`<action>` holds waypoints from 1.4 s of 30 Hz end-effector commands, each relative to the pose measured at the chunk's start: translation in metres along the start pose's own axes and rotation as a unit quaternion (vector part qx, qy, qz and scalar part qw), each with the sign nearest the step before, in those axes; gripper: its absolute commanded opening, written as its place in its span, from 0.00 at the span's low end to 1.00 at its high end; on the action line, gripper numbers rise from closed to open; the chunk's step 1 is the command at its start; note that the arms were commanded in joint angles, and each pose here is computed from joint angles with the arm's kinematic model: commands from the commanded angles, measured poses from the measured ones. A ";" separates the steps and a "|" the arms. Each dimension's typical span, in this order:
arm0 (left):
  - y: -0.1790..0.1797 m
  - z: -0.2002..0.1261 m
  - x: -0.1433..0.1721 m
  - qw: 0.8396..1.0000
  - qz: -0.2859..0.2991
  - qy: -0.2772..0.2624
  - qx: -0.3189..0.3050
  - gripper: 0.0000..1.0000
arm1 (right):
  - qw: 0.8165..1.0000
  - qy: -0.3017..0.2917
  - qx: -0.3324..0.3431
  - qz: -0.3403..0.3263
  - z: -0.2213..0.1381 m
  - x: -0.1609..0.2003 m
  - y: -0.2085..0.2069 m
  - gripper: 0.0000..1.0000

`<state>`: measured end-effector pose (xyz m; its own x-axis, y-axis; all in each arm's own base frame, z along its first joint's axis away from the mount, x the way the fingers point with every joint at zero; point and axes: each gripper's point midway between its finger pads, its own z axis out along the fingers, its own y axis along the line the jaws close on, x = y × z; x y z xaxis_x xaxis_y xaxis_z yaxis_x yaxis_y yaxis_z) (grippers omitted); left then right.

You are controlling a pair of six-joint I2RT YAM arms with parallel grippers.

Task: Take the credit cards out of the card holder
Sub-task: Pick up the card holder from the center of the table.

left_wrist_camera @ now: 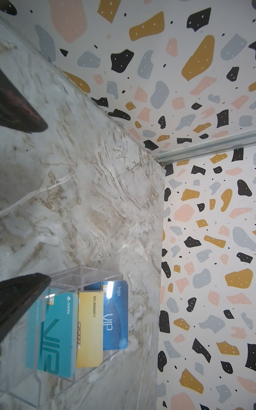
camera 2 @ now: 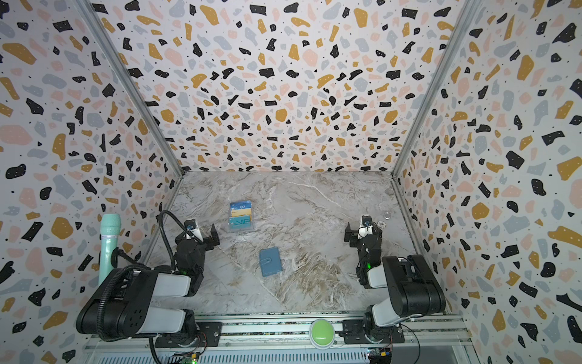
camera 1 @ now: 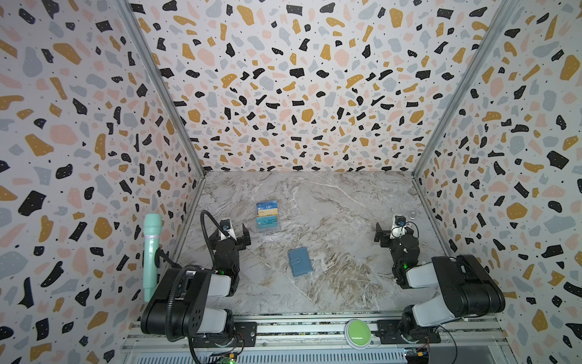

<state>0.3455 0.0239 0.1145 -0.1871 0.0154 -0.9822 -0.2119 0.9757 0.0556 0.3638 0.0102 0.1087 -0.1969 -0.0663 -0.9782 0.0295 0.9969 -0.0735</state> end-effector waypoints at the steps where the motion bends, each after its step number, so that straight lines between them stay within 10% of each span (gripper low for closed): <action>1: -0.001 0.003 -0.019 1.000 -0.011 -0.029 -0.002 1.00 | 1.000 -0.021 0.005 -0.001 0.002 -0.014 -0.001 0.99; 27: 0.005 -0.012 -0.060 0.998 -0.044 -0.032 -0.021 1.00 | 0.999 0.036 0.020 0.025 0.013 -0.050 -0.003 0.99; 34: -0.040 -0.037 -0.090 0.994 -0.091 -0.012 0.051 1.00 | 0.988 0.103 -0.111 0.023 -0.005 -0.072 0.068 0.99; 42: -0.122 -0.079 -0.083 0.969 -0.115 0.080 0.205 0.97 | 0.932 0.242 -0.270 0.029 -0.035 -0.042 0.143 0.95</action>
<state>0.3249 -0.0939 0.2240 -0.2070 -0.1875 -0.9602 0.0791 0.9751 -0.2074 0.3705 0.1368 0.1746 -0.4728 -0.0829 -0.8772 -0.3471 0.9326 0.0989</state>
